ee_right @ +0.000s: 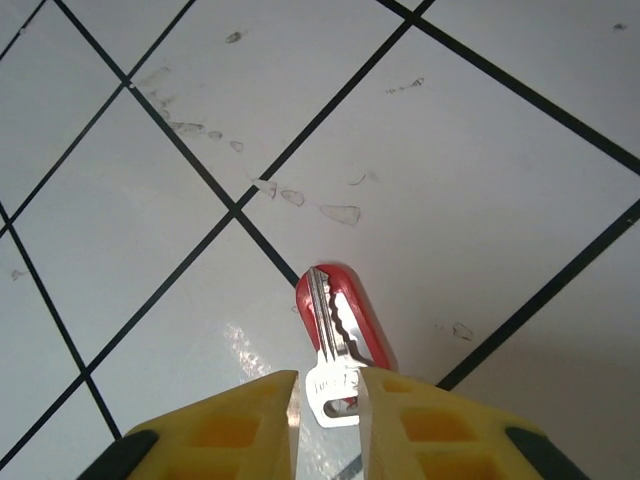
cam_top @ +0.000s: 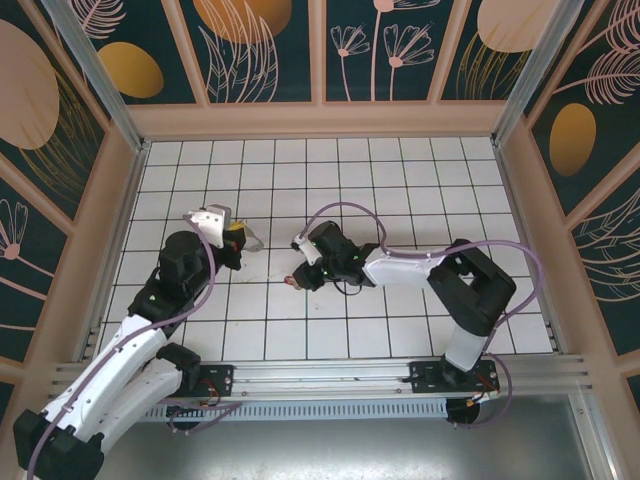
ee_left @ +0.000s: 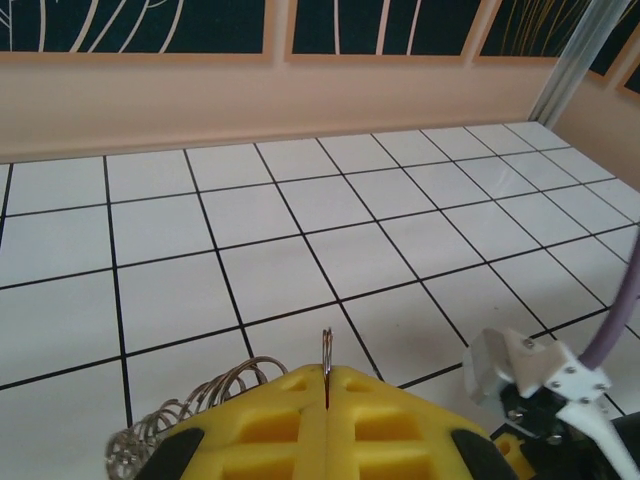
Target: Put the keys on the keyring
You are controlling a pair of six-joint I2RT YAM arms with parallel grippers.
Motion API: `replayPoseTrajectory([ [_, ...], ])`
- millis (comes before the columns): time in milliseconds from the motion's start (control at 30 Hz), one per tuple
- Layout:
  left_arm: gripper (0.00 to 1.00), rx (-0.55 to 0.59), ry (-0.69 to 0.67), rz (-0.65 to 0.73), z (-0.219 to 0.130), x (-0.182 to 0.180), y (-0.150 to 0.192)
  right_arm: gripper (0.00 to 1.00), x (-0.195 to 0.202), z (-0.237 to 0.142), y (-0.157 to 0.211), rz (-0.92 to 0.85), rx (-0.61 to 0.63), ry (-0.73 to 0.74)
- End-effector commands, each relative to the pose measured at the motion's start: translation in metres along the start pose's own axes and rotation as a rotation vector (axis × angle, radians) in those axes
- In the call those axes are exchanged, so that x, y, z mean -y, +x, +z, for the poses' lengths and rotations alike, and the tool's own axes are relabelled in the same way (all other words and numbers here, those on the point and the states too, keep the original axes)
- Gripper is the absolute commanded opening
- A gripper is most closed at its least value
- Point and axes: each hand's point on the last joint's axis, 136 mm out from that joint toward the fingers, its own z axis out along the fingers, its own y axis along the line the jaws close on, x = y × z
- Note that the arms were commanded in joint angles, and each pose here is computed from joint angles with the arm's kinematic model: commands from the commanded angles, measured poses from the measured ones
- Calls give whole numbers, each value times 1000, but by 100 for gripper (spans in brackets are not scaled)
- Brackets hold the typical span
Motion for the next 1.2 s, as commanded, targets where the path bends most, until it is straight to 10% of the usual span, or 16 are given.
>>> replayPoseTrajectory([
  [0,0,42,-10,-36,-7,-3,-4,19,0,11,3,14,-33,22],
  [567,0,43,17,-28,-8,2,-6,13,7,23,21,33,-76,51],
  [1167,0,23,47,-26,-3,7,-1,29,6,15,16,14,-53,77],
])
